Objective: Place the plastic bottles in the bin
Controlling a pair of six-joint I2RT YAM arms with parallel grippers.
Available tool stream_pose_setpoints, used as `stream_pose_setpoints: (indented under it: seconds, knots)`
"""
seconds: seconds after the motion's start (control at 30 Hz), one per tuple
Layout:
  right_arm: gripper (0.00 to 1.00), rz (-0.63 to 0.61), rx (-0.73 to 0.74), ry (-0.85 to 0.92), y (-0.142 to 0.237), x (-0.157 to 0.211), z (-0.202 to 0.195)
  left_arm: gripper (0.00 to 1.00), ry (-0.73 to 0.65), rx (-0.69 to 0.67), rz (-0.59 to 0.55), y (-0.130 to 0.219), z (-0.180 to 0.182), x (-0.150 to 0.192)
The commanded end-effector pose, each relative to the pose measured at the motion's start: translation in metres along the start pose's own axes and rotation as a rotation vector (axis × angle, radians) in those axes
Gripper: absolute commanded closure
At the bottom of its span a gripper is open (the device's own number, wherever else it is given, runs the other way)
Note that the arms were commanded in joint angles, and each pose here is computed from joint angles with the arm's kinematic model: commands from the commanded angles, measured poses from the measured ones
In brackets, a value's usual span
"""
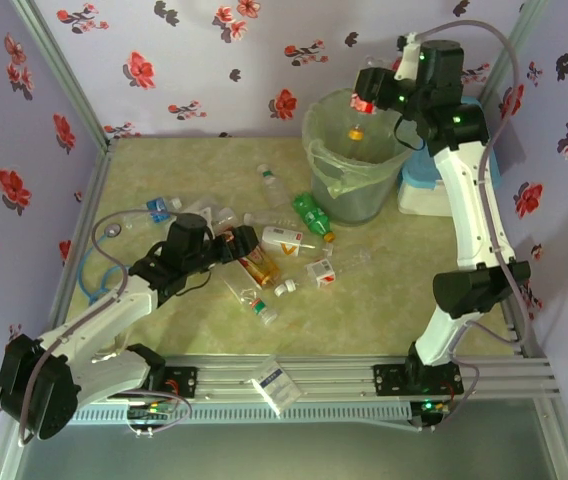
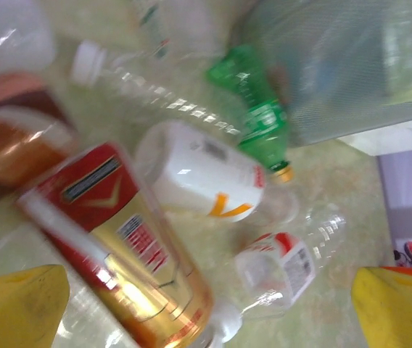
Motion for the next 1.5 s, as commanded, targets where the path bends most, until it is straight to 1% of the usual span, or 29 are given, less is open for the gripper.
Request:
stream_pose_setpoints:
  seconds: [0.0,0.1,0.2,0.37,0.6,0.7,0.83,0.93,1.03,1.13,1.3,1.47]
  knots:
    - [0.57,0.006,0.183,0.057,-0.018,0.003,-0.031,0.00,0.163,-0.114,0.008,0.003,0.024,0.017]
    - [0.56,0.056,0.262,0.084,-0.035,0.010,-0.048,0.00,0.219,-0.167,0.018,0.005,0.034,0.032]
    - [0.56,0.148,0.299,0.101,-0.055,0.025,-0.062,0.00,0.238,-0.200,0.024,0.007,0.037,0.039]
    - [0.57,0.324,0.291,0.075,-0.086,0.056,-0.084,0.00,0.265,-0.227,0.054,0.006,0.036,0.052]
    - [0.57,0.542,0.269,0.059,-0.108,0.101,-0.103,0.01,0.309,-0.260,0.070,-0.005,0.038,0.070]
    - [0.56,0.615,0.267,0.053,-0.116,0.118,-0.112,0.01,0.315,-0.267,0.079,-0.011,0.038,0.075]
    - [0.55,0.683,0.246,0.036,-0.126,0.137,-0.119,0.01,0.323,-0.275,0.091,-0.019,0.037,0.079]
    - [0.58,0.729,0.210,0.013,-0.132,0.149,-0.121,0.01,0.341,-0.284,0.075,-0.023,0.040,0.083]
    - [0.53,0.750,0.219,0.005,-0.137,0.157,-0.128,0.02,0.350,-0.295,0.078,-0.025,0.043,0.086]
    - [0.44,0.757,0.232,0.013,-0.138,0.160,-0.130,0.02,0.347,-0.301,0.089,-0.028,0.043,0.089]
    - [0.32,0.708,0.193,0.016,-0.136,0.147,-0.120,0.01,0.342,-0.300,0.093,-0.033,0.045,0.092]
    - [0.21,0.658,0.184,0.036,-0.126,0.130,-0.110,0.02,0.343,-0.307,0.103,-0.036,0.046,0.095]
Point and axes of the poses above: each hand's point on the last joint's axis, 136 mm out from that joint toward the fingers, its own y axis back along the fingers, its own z axis along the line the jaws close on, x = y × z, the point moved 6 cm from there along y, back along the fingers, and after that the axes turned 11 degrees about -y, right-handed, at the moved point
